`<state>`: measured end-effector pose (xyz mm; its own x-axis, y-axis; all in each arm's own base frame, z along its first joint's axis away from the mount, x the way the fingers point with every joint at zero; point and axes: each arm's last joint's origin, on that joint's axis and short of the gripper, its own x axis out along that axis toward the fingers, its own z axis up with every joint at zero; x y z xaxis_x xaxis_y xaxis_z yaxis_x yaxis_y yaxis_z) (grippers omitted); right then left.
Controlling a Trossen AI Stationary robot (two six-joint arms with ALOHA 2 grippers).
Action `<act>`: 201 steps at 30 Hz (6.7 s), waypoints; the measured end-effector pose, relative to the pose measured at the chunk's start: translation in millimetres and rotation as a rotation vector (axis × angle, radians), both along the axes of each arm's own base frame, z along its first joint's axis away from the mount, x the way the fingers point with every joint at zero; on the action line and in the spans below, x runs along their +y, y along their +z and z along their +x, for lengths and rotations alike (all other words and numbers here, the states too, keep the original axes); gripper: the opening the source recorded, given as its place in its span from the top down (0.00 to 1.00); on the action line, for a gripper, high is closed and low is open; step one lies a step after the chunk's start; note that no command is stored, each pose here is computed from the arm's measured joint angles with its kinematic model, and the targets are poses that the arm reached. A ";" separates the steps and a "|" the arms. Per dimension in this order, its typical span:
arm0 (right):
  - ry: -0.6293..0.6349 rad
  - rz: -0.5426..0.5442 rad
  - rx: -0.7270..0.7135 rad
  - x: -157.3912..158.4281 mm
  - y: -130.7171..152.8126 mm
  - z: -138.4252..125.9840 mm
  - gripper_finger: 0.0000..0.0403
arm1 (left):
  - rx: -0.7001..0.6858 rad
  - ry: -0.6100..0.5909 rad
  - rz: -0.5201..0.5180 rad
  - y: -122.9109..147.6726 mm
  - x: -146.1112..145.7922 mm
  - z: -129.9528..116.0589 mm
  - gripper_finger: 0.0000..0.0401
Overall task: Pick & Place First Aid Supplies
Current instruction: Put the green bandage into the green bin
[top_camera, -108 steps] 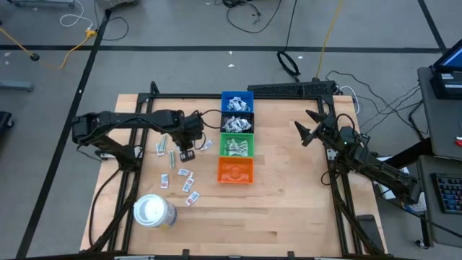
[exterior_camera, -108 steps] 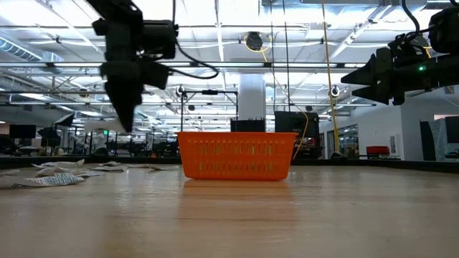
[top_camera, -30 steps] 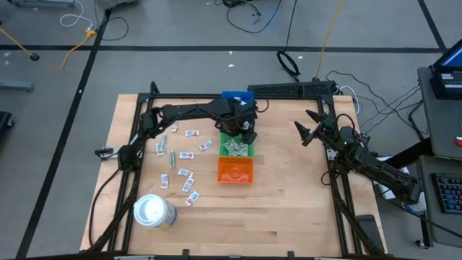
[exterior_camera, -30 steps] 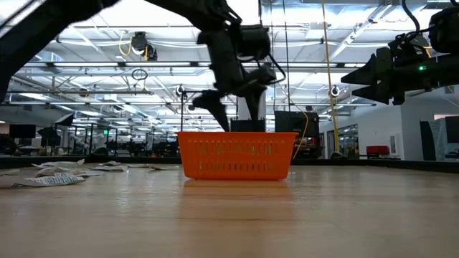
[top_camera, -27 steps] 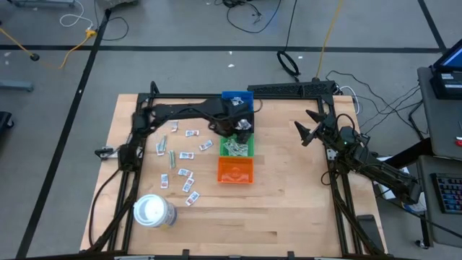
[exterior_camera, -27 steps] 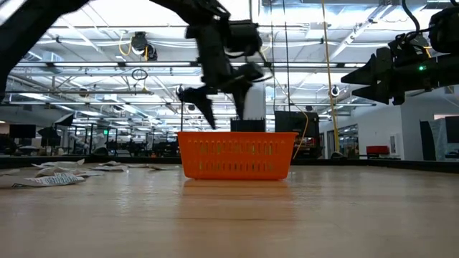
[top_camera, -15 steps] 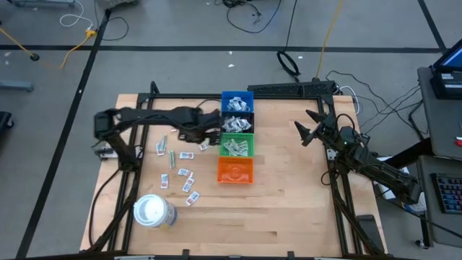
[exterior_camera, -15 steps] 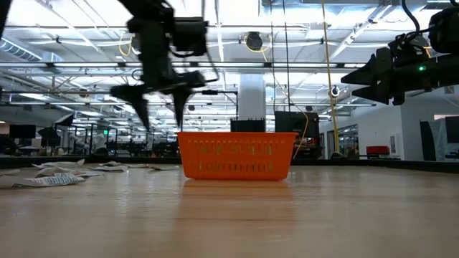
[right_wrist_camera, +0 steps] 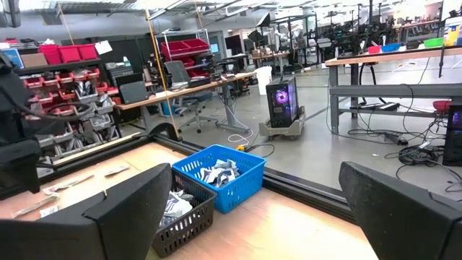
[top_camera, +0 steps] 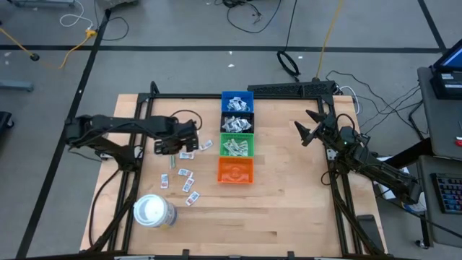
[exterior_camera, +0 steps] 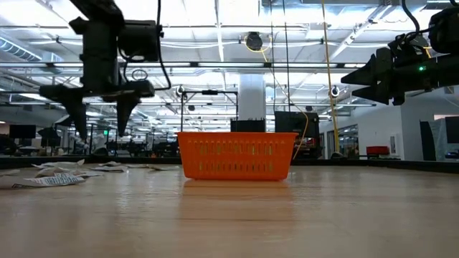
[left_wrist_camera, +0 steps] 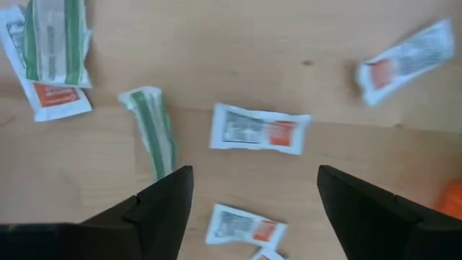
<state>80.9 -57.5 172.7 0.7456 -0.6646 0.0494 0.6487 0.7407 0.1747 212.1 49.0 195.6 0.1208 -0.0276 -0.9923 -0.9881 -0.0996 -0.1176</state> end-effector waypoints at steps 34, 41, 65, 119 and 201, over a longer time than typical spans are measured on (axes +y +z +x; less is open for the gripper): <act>0.000 0.000 0.000 0.0 0.0 0.0 0.02 | 0.147 -0.039 -0.080 -55.7 -8.7 -23.7 0.98; 0.000 0.000 0.000 0.0 0.0 0.0 0.02 | 0.158 -0.129 -0.085 -36.7 -4.5 -23.3 0.99; 0.000 0.000 0.000 0.0 -0.1 0.0 0.02 | 0.098 -1.242 -0.090 26.3 21.3 43.6 1.00; 0.000 0.000 0.000 0.0 0.0 0.0 0.02 | -0.006 -1.496 0.112 17.8 44.1 230.7 0.33; 0.000 0.000 0.000 0.0 0.0 0.0 0.02 | 0.285 -0.269 -0.077 -58.0 87.1 -47.3 0.50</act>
<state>80.9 -57.5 172.7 0.7455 -0.6647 0.0498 0.6488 0.7407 0.1747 164.9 136.1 137.6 -0.1806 -0.0966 -0.9788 -0.9720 0.1695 0.1626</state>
